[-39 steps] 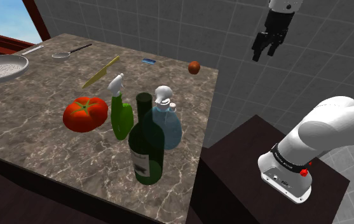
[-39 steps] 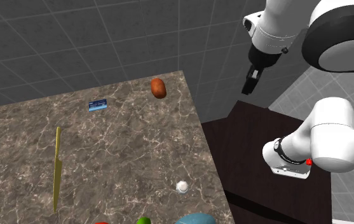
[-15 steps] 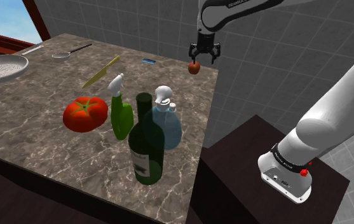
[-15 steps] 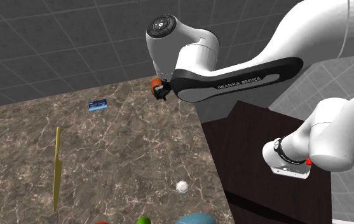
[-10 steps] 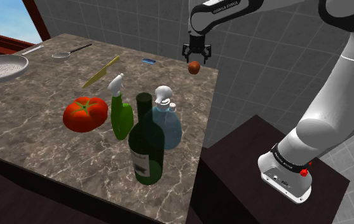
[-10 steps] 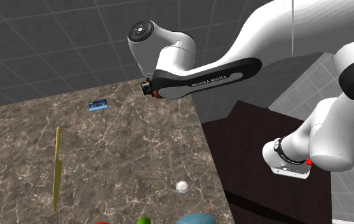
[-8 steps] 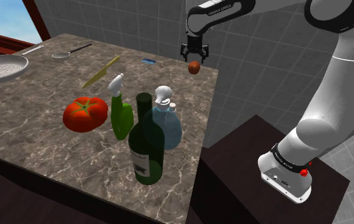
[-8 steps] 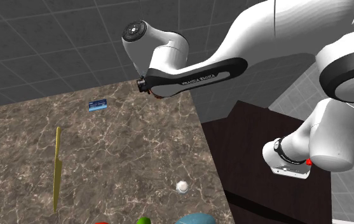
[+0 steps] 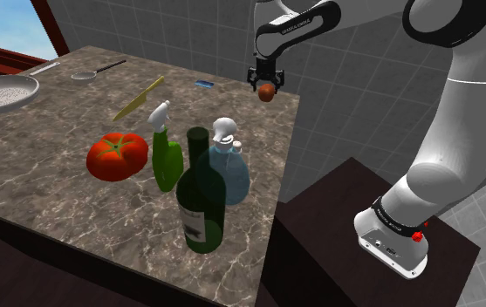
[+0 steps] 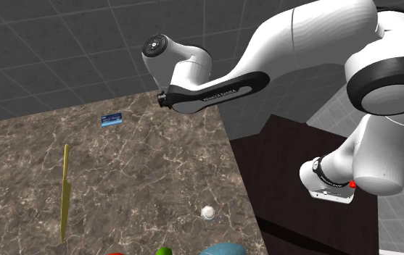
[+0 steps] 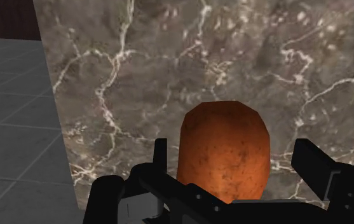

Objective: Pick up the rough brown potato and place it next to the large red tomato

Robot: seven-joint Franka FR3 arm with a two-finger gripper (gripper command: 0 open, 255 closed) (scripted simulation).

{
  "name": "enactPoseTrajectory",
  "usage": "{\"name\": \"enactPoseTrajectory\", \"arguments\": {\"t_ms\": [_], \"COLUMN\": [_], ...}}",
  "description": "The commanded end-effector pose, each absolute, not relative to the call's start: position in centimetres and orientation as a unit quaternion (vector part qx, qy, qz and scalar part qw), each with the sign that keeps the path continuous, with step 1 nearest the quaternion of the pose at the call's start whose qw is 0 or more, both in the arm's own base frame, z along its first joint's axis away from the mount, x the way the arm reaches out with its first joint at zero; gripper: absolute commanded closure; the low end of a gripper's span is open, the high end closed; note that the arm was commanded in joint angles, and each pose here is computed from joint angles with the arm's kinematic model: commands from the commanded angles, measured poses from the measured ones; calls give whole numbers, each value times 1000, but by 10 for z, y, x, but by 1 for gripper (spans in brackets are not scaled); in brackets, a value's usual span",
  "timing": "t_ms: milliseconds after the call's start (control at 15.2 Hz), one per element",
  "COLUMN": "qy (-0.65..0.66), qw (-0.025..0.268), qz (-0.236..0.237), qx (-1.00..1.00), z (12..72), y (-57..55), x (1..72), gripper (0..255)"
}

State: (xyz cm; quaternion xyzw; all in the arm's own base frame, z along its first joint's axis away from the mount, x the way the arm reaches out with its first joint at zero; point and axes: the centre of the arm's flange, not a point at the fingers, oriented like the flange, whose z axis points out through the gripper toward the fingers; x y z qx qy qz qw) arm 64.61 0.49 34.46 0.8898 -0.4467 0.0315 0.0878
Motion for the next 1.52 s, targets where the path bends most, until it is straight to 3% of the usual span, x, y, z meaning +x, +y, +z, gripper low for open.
{"name": "enactPoseTrajectory", "arguments": {"t_ms": [0, 462, 528, 1452], "qy": [-447, -447, -447, -447], "qw": [88, 88, 88, 88], "qz": [32, 32, 32, 32], "qx": [890, 890, 890, 890], "z": [339, 339, 339, 366], "y": [4, 4, 4, 4], "x": [646, 646, 646, 646], "gripper": [0, 0, 255, 255]}}
